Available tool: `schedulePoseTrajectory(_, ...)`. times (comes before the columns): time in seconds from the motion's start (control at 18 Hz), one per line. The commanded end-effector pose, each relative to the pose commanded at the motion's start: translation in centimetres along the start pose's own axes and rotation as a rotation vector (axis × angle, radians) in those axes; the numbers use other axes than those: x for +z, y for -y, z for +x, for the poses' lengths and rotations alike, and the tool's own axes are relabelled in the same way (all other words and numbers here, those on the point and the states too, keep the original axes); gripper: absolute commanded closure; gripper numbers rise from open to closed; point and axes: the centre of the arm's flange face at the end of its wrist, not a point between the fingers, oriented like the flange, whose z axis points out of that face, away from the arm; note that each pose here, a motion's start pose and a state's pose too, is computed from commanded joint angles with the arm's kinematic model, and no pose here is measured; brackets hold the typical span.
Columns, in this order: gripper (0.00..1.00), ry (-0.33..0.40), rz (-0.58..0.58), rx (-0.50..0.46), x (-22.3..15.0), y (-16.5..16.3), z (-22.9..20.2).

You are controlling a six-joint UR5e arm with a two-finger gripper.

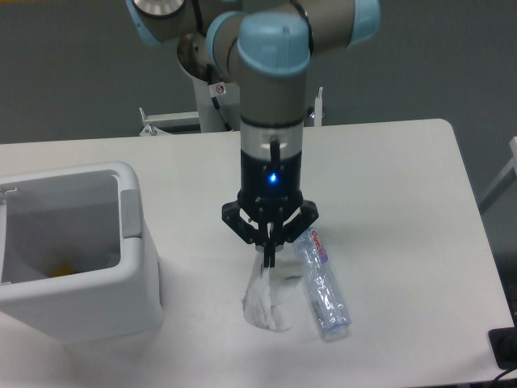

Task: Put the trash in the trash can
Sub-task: 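Carry the wrapper over the white bin and open the gripper, then move the gripper over the clear water bottle with red label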

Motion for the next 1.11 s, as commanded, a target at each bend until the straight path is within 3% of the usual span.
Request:
schedulePoseTrajectory(0.39,1.0,-0.137,0.006,0.068,-5.1,-4.2,11.2)
schedulePoseTrajectory(0.61,1.0,-0.209,-0.084,0.138,-3.2,-9.1,17.5)
schedulePoseTrajectory(0.89,0.93,-0.227,-0.179,0.176,0.0,-13.9,19.1)
schedulePoseTrajectory(0.94,0.84,-0.227,-0.181,0.182,0.1,-14.1,19.0)
schedulePoseTrajectory(1.0,0.68,-0.227,-0.186,0.21,0.6,-14.2,18.9)
schedulePoseTrajectory(1.11,0.29,-0.232,-0.185,0.291,0.8,-14.6,18.8)
